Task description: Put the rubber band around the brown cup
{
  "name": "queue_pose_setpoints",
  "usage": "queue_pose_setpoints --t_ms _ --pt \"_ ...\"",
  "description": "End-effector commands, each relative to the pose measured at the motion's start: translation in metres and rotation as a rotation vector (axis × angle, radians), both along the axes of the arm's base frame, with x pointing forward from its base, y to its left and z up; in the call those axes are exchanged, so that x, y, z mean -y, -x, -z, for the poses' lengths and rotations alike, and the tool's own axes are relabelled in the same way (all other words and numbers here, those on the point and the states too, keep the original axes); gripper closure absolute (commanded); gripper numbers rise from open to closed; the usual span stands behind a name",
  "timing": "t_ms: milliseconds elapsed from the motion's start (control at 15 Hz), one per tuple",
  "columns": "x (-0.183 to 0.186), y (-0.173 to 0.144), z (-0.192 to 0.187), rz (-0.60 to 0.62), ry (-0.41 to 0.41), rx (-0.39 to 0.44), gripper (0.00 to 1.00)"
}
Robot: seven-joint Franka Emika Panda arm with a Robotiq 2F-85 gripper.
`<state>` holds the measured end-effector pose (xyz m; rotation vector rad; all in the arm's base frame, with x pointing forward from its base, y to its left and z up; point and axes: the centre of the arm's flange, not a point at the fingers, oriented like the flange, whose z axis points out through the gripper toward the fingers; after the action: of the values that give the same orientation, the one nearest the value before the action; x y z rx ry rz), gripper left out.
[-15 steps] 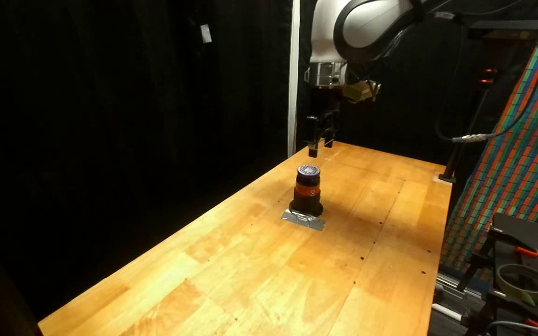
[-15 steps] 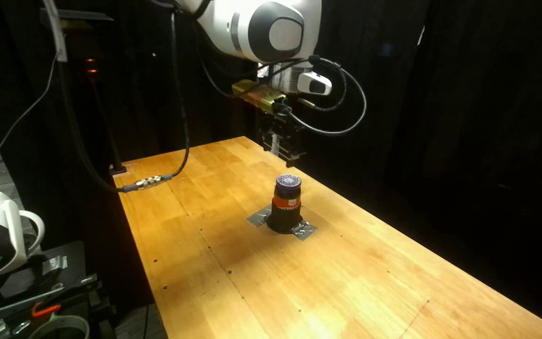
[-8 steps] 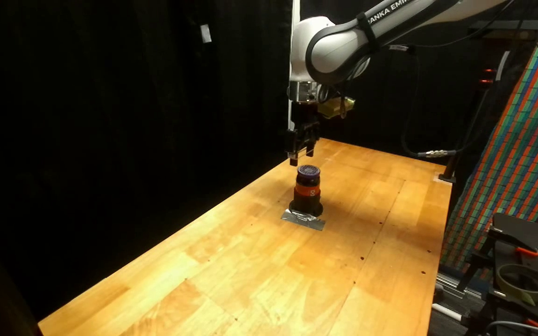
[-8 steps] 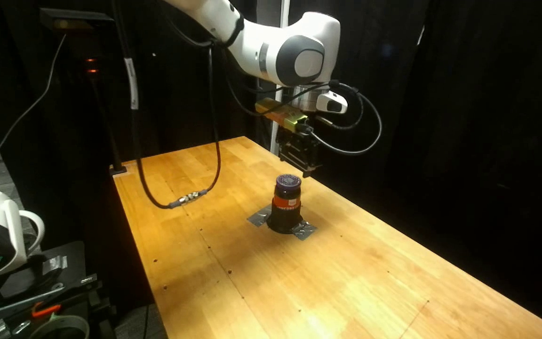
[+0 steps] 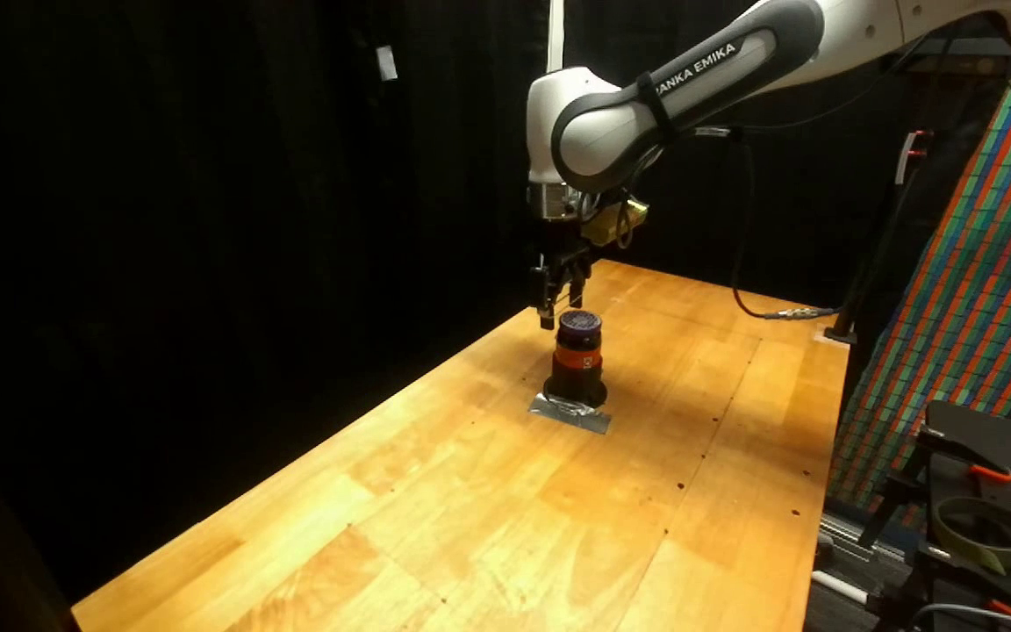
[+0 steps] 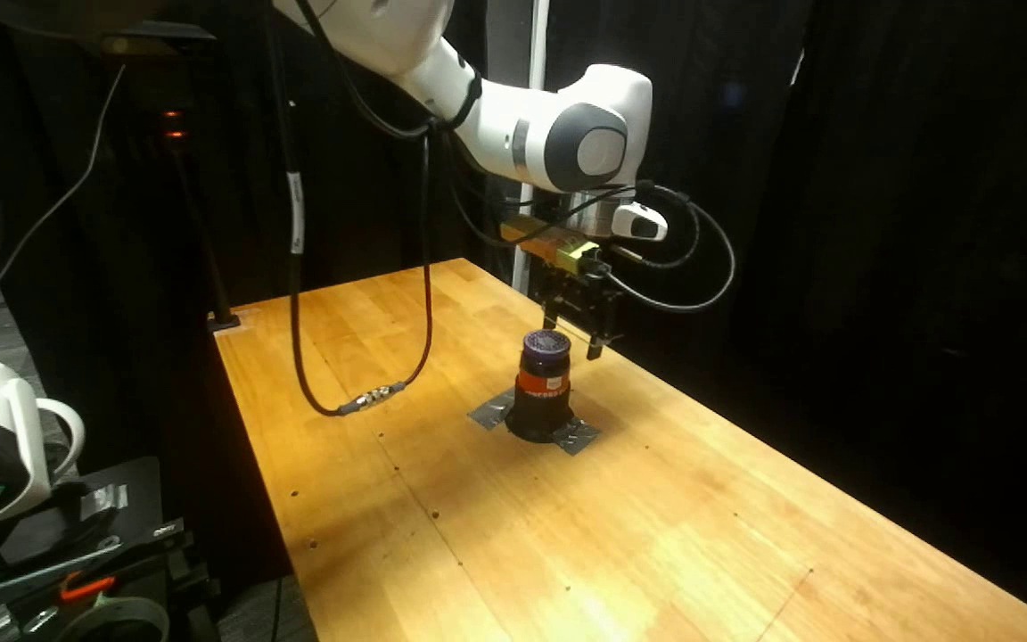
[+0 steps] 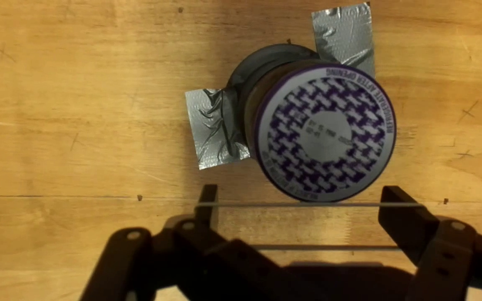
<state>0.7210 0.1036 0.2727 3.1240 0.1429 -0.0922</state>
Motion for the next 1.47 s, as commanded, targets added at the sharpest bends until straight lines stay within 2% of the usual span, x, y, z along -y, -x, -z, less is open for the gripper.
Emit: queue_pose_setpoints --t_ms 0,333,533,1067,1267,1400 --pt "-0.005 -0.018 0.007 -0.022 0.057 -0.020 0.00" --pt "-0.004 -0.020 0.022 -0.026 0.049 -0.078 0.00" --pt "-0.006 -0.010 0.023 -0.027 0.028 -0.181 0.00" --pt "-0.008 0.067 0.019 -0.107 0.023 -0.372 0.00" --pt "-0.007 0.103 0.025 -0.111 0.032 -0.369 0.00" --pt "-0.005 0.125 0.025 -0.100 0.043 -0.315 0.00"
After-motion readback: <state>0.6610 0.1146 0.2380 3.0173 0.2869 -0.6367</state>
